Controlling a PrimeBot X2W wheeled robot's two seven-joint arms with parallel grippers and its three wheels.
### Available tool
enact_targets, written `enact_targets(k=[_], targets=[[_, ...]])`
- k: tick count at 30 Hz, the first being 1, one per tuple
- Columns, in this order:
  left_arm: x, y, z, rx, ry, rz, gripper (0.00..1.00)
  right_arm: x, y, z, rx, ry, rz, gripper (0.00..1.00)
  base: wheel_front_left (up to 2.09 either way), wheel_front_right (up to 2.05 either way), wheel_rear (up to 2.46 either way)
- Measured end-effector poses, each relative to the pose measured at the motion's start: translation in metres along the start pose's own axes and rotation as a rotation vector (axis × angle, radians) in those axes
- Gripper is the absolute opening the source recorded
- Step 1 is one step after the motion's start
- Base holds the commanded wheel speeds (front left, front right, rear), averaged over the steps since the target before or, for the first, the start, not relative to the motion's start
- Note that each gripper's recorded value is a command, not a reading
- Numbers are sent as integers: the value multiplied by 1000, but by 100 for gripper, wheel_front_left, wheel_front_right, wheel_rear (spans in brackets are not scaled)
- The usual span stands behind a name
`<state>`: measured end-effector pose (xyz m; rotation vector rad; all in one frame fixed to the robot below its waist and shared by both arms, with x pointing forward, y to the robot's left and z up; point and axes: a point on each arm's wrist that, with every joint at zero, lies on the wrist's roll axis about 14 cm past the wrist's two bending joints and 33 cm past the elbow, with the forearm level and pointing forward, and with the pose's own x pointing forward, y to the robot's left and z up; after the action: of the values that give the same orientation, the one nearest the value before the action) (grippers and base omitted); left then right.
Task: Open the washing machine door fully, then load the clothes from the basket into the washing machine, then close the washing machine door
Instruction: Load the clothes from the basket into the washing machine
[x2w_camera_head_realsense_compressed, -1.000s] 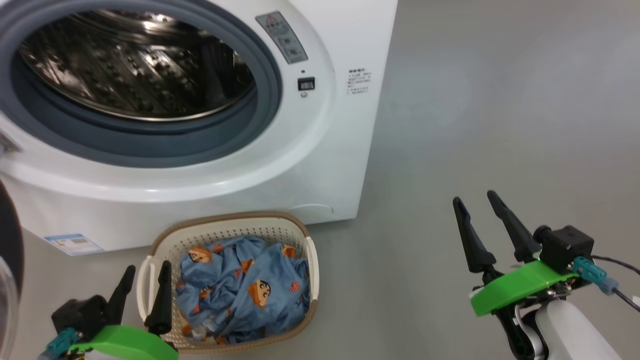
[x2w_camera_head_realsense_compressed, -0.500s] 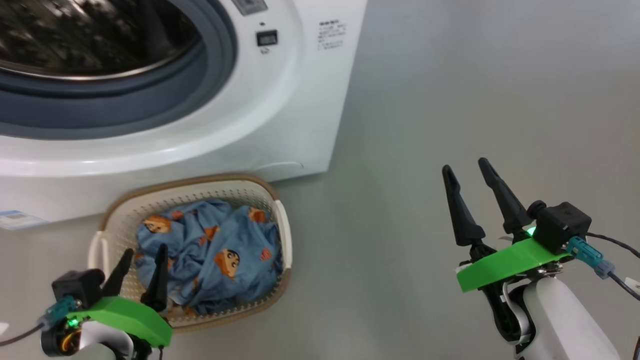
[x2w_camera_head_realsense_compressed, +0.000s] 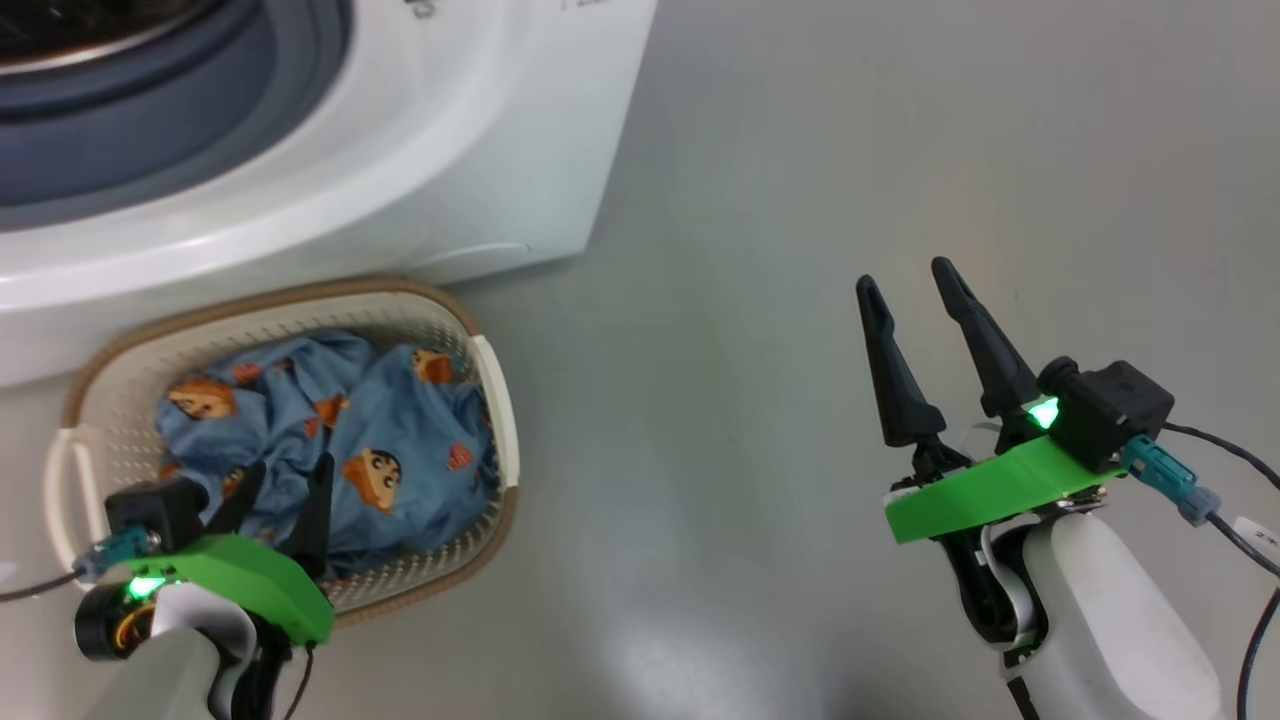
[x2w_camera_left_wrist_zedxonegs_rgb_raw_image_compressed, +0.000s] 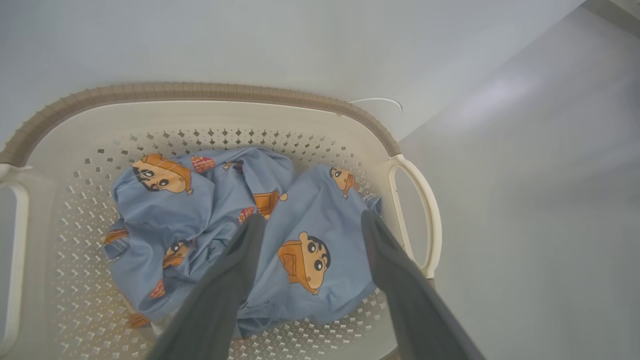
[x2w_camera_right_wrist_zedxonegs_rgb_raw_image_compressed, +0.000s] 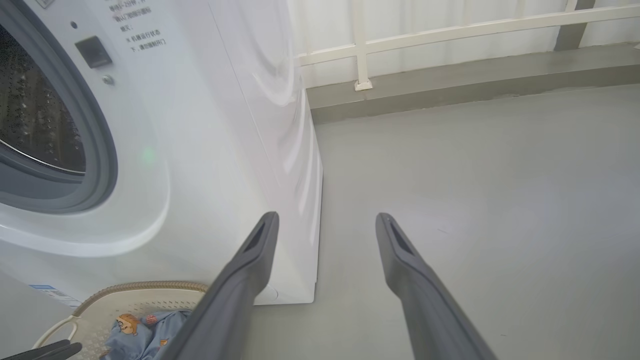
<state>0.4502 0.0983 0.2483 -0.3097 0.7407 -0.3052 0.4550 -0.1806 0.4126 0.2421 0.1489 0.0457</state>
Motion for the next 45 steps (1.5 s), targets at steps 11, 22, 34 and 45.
enact_targets(k=[11, 22, 34, 45], targets=[[46, 21, -40, 18, 211, 5, 100, 22, -11, -24, -1, 43, -10, 100, 0, 0, 0], [87, 49, -62, 52, 300, 22, 100, 33, -22, -56, 3, 105, -26, 100, 0, 0, 0], [117, 46, -112, 56, 455, -39, 100, 31, -45, -87, 19, 169, -87, 100, 0, 0, 0], [121, 49, -112, 59, 476, -31, 0, 39, -43, -84, 17, 156, -77, 100, 0, 0, 0]])
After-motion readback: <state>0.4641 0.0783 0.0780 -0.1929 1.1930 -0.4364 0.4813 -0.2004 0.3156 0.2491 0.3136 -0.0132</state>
